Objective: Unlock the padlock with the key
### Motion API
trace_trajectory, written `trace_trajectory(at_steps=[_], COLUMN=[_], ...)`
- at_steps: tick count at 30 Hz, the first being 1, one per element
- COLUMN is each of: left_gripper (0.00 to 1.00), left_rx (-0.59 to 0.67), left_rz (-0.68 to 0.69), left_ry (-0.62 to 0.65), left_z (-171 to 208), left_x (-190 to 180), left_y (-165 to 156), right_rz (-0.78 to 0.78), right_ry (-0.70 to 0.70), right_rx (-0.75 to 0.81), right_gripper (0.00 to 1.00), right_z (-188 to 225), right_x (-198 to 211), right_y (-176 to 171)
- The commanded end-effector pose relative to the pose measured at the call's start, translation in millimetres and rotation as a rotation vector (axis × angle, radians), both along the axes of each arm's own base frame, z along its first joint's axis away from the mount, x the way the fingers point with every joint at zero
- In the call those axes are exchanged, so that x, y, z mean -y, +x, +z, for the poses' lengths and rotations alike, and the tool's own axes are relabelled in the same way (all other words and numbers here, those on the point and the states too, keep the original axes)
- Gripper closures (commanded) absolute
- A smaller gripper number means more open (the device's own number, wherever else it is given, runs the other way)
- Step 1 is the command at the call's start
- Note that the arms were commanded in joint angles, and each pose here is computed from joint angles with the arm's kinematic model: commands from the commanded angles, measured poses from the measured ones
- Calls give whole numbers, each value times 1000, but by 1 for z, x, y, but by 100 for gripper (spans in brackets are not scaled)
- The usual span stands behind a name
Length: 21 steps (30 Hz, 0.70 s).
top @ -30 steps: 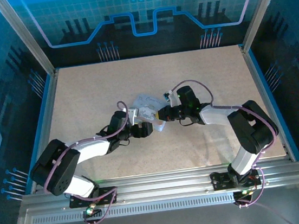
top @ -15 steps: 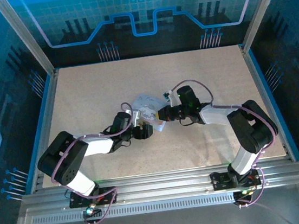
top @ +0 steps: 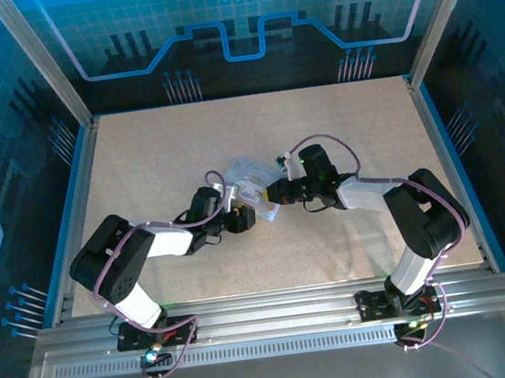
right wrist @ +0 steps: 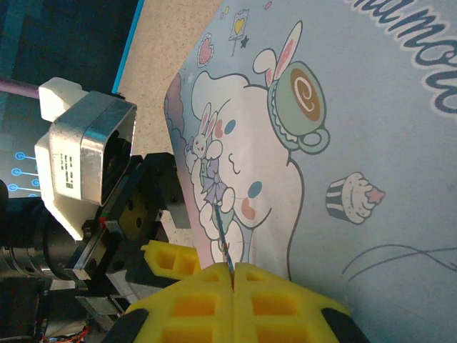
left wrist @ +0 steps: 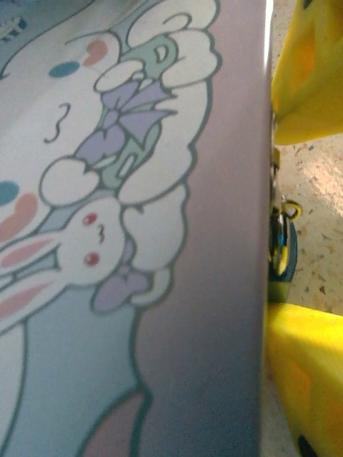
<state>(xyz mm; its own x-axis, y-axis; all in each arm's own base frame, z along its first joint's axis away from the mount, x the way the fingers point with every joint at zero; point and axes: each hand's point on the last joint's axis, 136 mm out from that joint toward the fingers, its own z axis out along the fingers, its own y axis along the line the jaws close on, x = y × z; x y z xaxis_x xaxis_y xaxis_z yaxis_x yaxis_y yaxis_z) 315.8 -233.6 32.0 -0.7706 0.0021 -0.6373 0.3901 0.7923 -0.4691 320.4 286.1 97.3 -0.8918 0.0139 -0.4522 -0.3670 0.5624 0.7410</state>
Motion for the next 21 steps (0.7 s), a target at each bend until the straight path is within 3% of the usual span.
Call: trace_trajectory(at_steps=[1,21], left_gripper=[42,56], left_rx=[-7,-12], left_rz=[-63,-40], left_ry=[-66,-114], left_z=[10,15], left_x=[17,21], left_y=[-2,0], right_rz=[-17,-14], right_ry=[-55,-46], right_rx=[-66,-65], right_gripper=[97,97], right_z=[-23,-21], right_x=[9,8], right_y=[-2,-2])
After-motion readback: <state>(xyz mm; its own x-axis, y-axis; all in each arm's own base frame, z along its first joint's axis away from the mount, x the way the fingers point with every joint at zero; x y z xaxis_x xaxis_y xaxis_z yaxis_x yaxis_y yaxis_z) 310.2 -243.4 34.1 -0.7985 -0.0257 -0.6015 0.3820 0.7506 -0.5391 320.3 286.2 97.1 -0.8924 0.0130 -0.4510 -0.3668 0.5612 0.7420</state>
